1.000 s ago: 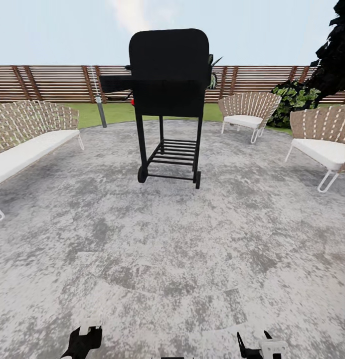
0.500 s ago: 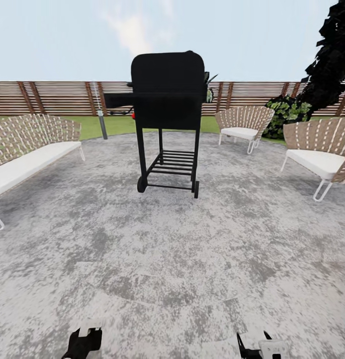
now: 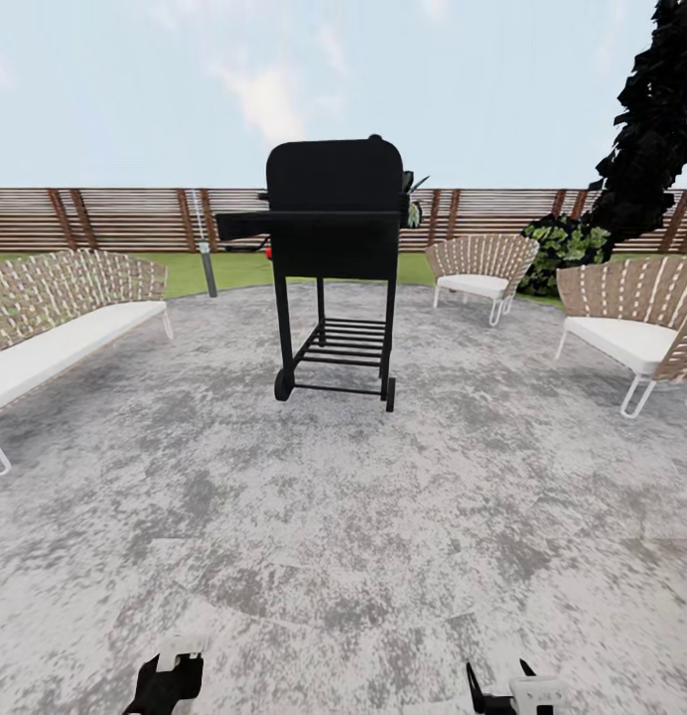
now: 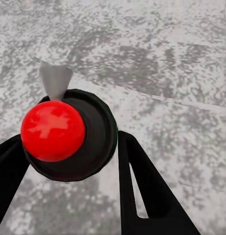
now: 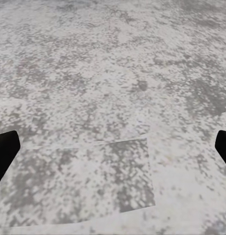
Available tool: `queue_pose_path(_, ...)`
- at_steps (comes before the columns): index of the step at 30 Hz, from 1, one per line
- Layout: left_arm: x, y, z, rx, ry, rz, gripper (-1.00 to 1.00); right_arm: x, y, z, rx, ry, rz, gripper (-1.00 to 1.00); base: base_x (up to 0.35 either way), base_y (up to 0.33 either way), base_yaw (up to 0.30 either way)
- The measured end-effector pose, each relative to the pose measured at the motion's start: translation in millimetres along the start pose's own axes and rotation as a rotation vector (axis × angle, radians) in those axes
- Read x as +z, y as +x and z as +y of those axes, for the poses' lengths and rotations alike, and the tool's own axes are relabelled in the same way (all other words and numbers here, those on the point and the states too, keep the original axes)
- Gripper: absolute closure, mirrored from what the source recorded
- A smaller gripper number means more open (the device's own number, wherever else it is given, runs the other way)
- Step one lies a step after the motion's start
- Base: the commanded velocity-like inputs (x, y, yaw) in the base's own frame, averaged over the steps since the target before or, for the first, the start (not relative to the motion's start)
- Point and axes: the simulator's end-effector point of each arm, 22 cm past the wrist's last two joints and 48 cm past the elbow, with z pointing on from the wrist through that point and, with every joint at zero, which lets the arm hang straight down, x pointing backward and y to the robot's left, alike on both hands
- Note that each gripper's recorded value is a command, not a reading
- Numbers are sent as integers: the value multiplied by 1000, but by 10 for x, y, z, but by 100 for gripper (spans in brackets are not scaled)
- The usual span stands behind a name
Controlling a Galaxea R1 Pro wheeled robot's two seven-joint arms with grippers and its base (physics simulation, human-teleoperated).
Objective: In the garden, pick up the pesticide atomizer on the floor and spray pesticide onto both trees until each tree trunk is fully covered.
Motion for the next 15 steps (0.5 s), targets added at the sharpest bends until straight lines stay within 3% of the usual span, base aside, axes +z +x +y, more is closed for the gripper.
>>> queue_pose_path(15, -133, -310, 2, -3, 1, -20, 100, -24, -333, -8, 2, 1, -21, -100, 0, 0, 0)
